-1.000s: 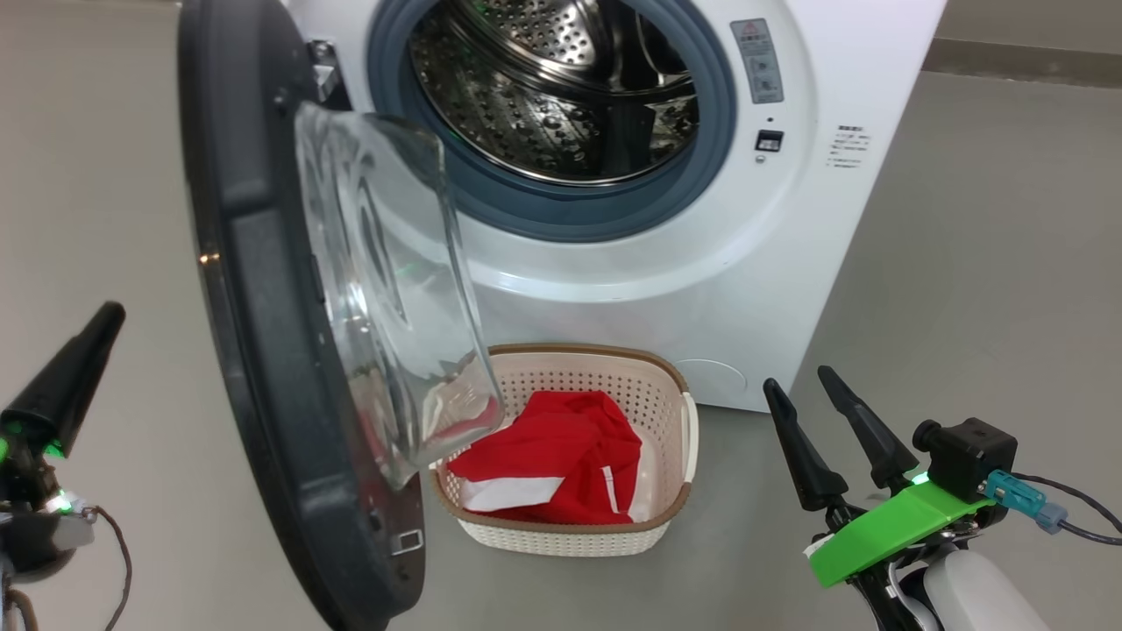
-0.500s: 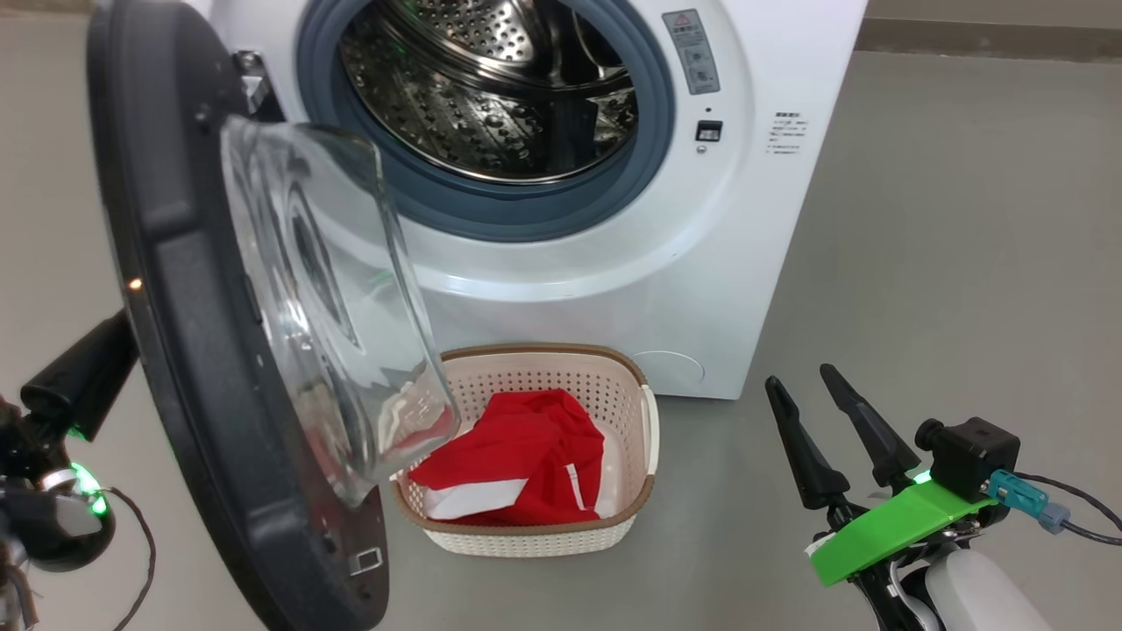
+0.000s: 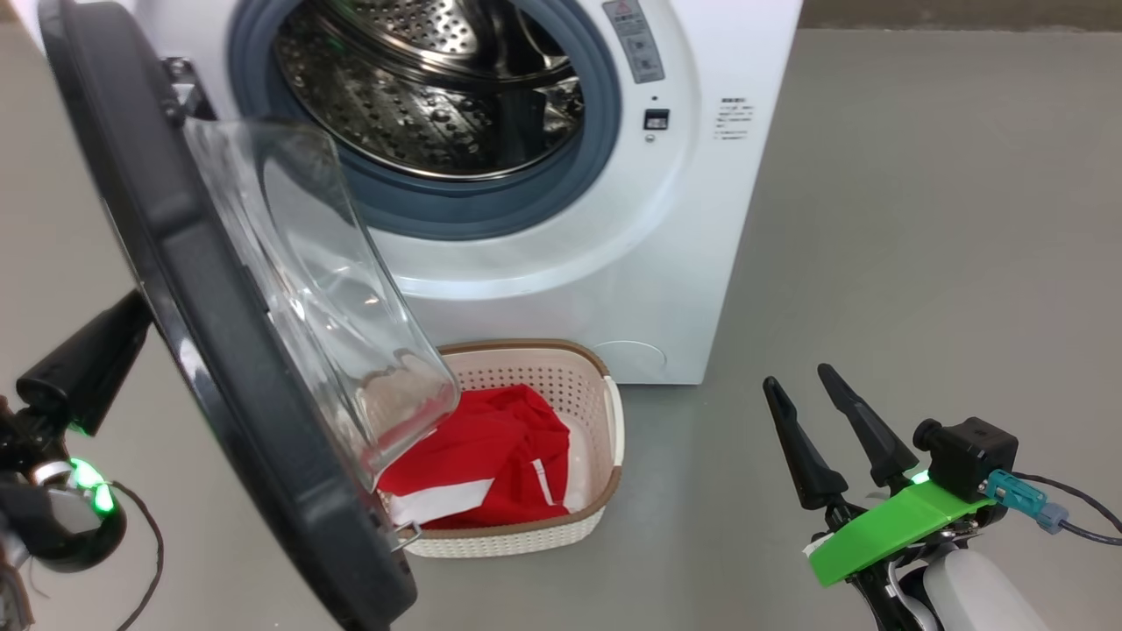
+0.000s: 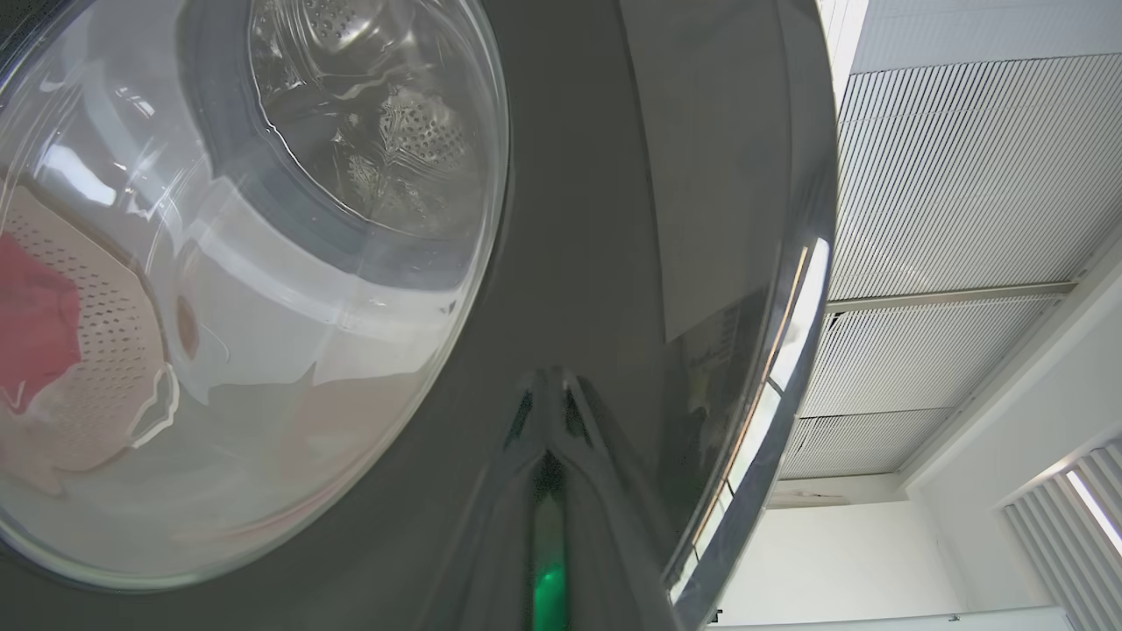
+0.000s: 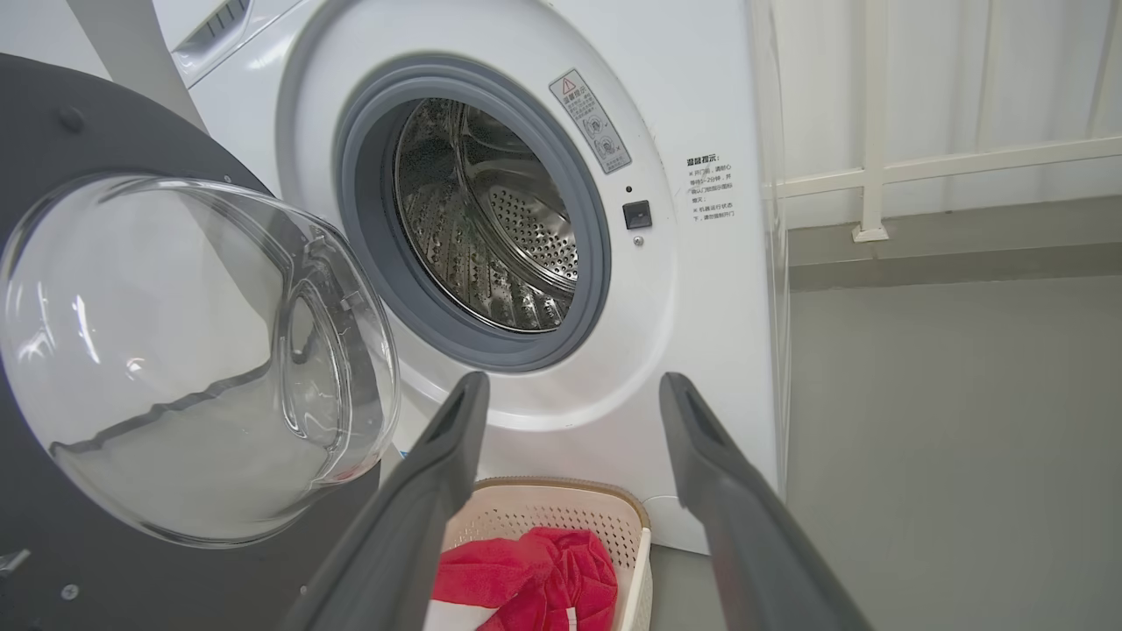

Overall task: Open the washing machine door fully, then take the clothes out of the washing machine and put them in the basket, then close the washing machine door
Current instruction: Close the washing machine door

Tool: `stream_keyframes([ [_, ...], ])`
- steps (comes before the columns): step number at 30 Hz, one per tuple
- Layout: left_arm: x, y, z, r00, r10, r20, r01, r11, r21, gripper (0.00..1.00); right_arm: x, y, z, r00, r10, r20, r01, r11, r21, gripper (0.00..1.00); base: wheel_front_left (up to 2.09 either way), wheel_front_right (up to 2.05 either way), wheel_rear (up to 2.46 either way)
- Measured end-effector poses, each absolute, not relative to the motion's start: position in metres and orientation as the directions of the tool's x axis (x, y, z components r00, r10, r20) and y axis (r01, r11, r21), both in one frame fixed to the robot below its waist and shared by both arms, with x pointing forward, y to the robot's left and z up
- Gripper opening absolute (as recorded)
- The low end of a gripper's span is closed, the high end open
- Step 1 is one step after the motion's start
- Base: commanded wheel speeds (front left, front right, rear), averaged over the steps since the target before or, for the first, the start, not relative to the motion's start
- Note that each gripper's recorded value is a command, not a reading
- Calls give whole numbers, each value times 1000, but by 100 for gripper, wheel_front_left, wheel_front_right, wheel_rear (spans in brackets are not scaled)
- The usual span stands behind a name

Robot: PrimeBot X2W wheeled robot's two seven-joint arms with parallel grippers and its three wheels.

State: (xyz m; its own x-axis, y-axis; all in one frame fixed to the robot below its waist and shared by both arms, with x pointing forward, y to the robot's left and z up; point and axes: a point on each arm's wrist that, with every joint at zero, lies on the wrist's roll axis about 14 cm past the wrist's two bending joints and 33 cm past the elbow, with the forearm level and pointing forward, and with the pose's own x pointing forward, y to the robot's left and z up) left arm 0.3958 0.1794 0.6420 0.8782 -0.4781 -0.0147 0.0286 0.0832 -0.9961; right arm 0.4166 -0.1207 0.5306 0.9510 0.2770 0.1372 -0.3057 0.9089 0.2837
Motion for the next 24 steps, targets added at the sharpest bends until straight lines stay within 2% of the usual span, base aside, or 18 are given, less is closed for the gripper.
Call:
stream_keyframes([
  [11, 423, 143, 646, 839, -544, 9, 66, 84, -994, 0, 408, -153, 526, 974, 193, 123, -220, 933, 283, 100, 0, 0, 0],
  [24, 468, 109, 646, 833, -551, 50, 109, 75, -991, 0, 391, -197, 522, 992, 70, 108, -97, 956, 275, 100, 0, 0, 0],
])
